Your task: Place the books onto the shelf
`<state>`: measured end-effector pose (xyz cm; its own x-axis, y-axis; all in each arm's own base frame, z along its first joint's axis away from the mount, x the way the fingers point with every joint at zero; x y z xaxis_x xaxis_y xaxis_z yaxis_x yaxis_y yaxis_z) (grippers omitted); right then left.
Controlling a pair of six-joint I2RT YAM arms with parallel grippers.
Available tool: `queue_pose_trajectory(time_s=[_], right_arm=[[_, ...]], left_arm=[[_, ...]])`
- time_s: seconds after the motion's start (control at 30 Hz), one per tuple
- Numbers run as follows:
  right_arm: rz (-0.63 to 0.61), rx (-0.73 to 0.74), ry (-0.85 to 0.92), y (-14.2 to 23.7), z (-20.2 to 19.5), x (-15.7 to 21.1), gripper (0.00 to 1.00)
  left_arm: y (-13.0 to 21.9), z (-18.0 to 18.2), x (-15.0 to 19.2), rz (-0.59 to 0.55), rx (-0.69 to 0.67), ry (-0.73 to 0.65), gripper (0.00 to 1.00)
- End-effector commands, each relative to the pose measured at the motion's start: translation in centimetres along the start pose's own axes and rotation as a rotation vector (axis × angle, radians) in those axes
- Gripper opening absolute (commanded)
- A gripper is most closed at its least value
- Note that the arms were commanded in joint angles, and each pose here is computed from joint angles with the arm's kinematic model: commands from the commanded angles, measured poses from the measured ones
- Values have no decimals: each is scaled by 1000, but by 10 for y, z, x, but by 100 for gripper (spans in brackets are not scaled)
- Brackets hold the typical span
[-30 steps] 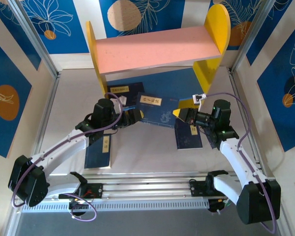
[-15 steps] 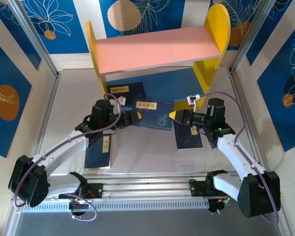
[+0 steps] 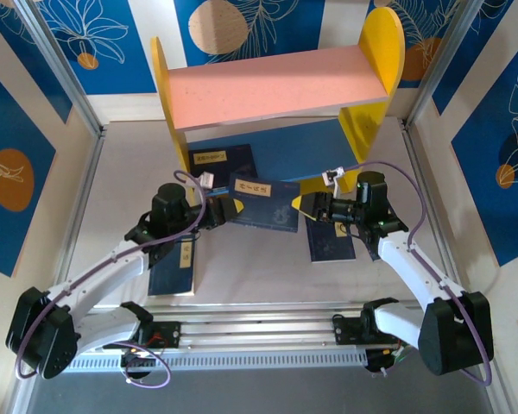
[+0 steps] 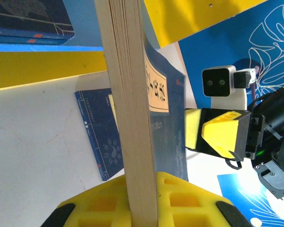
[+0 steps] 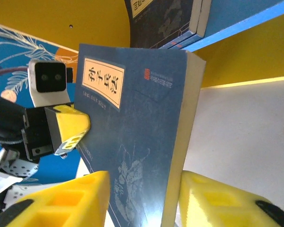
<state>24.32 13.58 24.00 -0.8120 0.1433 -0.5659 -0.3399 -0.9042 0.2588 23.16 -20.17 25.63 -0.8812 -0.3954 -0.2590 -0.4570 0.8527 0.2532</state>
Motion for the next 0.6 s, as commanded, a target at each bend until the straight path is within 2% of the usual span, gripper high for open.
queue_pose_trajectory(time_s=[0.0, 0.23, 0.43, 0.57], right_arm=[[-13, 6, 32, 1, 7, -7, 55], [6, 17, 1, -7, 2, 3, 66], [47, -10, 11, -24, 10, 9, 65], [70, -32, 27, -35, 18, 10, 61]], left_arm=[[12, -17, -7, -84, 72, -54, 0], [25, -25, -6, -122, 85, -88, 0], [25, -25, -5, -130, 107, -87, 0], [27, -25, -5, -142, 131, -85, 0]])
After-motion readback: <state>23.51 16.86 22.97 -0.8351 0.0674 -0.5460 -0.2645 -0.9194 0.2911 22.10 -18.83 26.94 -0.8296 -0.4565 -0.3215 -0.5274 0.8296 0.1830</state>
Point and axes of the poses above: each hand's point on the last joint's axis, 136 mm out from that joint toward the fingers, its own y axis back along the fingers, its own z axis along the line the jaws close on, x = y × z, the point moved 7 cm from there along y, back along the fingers, and after that the axes turned 12 degrees about y, right-handed, at the moved point
